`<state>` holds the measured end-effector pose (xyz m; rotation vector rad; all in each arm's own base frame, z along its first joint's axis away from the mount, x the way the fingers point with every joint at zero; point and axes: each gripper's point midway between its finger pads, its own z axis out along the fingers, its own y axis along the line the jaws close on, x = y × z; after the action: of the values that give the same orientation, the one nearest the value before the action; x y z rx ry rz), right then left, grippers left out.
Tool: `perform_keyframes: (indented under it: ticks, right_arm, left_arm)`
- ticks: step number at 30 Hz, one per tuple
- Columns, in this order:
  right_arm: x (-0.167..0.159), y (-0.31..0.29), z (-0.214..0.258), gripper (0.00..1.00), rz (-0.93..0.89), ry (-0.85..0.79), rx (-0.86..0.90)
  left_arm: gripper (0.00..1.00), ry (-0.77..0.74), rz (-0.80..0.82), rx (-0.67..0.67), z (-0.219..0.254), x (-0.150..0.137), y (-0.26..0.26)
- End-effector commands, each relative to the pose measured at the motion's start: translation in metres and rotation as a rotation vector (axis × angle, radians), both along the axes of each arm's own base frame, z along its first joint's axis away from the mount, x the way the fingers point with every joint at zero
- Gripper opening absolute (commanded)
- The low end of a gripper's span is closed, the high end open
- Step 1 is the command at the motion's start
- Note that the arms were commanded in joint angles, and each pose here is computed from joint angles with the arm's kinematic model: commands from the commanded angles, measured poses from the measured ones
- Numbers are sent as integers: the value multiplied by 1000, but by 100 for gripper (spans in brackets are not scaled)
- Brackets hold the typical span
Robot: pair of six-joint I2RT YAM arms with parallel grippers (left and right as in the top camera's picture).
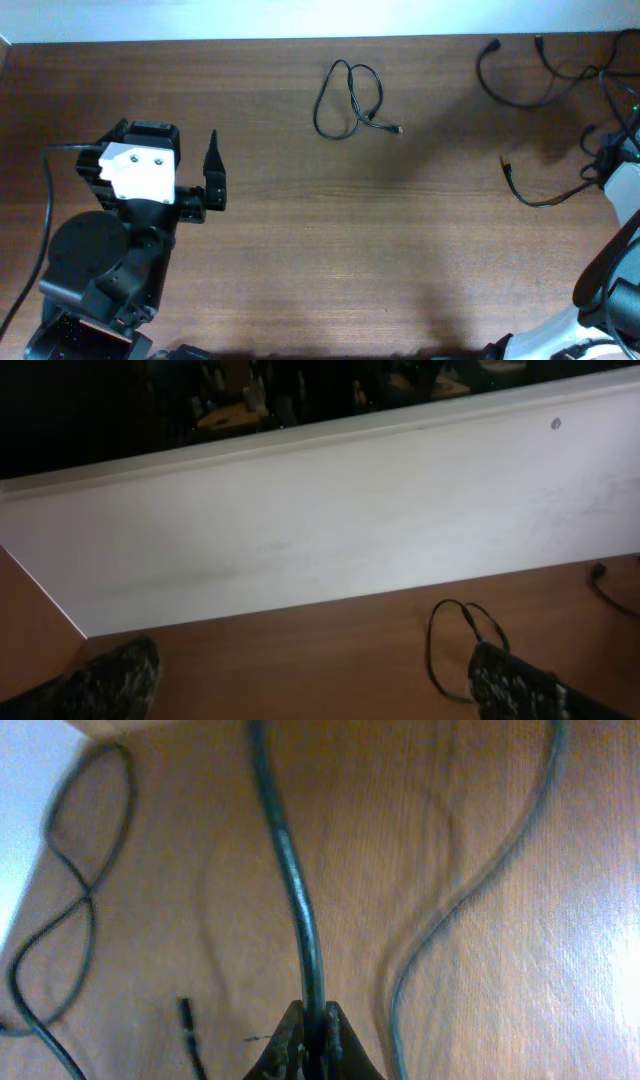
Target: Untangle cables
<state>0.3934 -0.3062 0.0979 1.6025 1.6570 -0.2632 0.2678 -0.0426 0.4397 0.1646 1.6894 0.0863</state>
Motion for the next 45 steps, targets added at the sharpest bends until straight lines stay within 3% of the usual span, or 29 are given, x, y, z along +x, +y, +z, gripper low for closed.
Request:
perform_keyframes:
  ticks: [1, 5, 10, 16, 17, 18, 20, 22, 23, 26, 28, 30, 31, 33, 35, 36, 40, 44, 45]
  right_arm:
    - [13, 1, -21, 4, 123, 84, -39]
    - [43, -5, -89, 4, 285, 222, 8]
    - [96, -39, -9, 4, 343, 183, -114]
    - [62, -74, -20, 4, 263, 224, -78]
    - [58, -77, -21, 31, 256, 229, -74]
    - [56, -79, -21, 99, 252, 228, -73]
    - [61, -71, -17, 99, 323, 247, -82]
    - [75, -44, 20, 99, 463, 195, -78]
    - [84, -25, 51, 99, 557, 144, -87]
    - [93, 98, 216, 99, 885, -106, -228]
    - [94, 175, 253, 99, 1046, -181, -241]
    - [97, 286, 244, 99, 1365, -229, -125]
    - [96, 343, 236, 99, 1577, -205, -195]
    - [88, 400, 216, 99, 1823, -116, -356]
    - [64, 444, 167, 99, 2148, 75, -534]
    - [56, 454, 132, 99, 2270, 167, -527]
    - [62, 478, 53, 99, 2388, 243, -352]
    - [102, 522, 44, 100, 2197, 163, -324]
    - [112, 536, 53, 83, 2131, 108, -322]
  left_arm:
    - [99, 10, -3, -7, -3, 0, 0]
    - [99, 21, -1, -18, -5, 0, 0]
    - [99, 21, 0, -18, -6, 0, 0]
    - [99, 77, 0, 3, -19, -3, 1]
    - [99, 77, 0, 3, -19, -3, 1]
    - [99, 77, 0, 3, -19, -3, 1]
    - [99, 77, 0, 3, -19, -3, 1]
    - [99, 77, 0, 3, -20, -3, 1]
    - [99, 77, 1, 3, -20, -3, 1]
    - [99, 77, 3, 3, -20, -3, 1]
    - [99, 78, 10, 4, -20, -2, 2]
    - [99, 79, 9, 5, -20, -2, 2]
    - [99, 80, 9, 5, -20, -2, 2]
    - [99, 86, 9, 7, -22, -2, 2]
    - [99, 98, 9, 12, -25, -3, 2]
    - [99, 112, 9, 17, -28, -4, 3]
    - [99, 139, 9, 26, -35, -6, 3]
    - [99, 141, 15, -3, -35, -5, 3]
    - [99, 142, 15, -3, -35, -5, 3]
